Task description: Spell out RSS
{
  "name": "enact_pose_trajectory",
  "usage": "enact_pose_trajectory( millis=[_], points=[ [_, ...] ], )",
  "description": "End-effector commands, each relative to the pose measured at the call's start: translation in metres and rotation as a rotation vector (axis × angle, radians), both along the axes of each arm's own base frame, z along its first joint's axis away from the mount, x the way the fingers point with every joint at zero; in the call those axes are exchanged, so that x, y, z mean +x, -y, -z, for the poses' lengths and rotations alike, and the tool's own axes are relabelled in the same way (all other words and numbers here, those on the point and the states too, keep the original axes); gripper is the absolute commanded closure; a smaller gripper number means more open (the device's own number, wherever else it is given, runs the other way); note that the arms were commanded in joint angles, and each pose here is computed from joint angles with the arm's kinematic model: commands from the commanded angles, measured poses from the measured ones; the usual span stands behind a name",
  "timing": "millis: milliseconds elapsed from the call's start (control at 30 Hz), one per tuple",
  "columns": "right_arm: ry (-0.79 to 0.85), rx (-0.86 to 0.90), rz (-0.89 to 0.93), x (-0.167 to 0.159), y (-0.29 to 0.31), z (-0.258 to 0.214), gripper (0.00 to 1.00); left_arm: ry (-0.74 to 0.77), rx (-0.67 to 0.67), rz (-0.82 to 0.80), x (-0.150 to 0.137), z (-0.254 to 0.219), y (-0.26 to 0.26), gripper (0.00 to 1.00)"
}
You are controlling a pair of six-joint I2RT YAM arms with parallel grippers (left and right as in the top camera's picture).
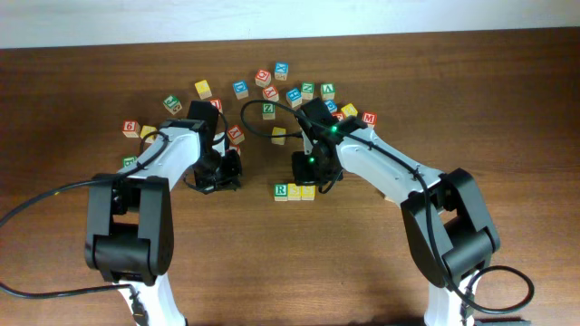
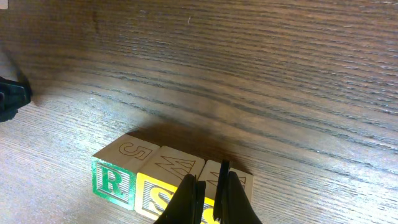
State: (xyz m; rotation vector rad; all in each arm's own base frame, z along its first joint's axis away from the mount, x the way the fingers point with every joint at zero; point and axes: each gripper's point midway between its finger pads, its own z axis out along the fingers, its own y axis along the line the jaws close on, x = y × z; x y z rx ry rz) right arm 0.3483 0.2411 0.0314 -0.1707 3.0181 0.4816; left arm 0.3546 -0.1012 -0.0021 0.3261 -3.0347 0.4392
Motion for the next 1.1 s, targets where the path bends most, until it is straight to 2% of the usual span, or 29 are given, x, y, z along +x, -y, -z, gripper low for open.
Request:
enact_pose_trajectory(
  millis=[0,867,1067],
  points=[
    [-0.005,-0.019,0.004,-0.002,0.001,0.005,0.96,0.000,0.052,-0.011,-0.001,0.004,-0.011,1.00],
    [-0.016,-0.022,-0.001,-0.006,0.000,0.005,0.96,0.000,0.052,-0.011,-0.001,0.004,-0.011,1.00],
    [0.031,0.001,0.044,0.019,0.009,-0.007,0.96,0.000,0.052,0.005,-0.003,0.004,-0.005,1.00]
  ],
)
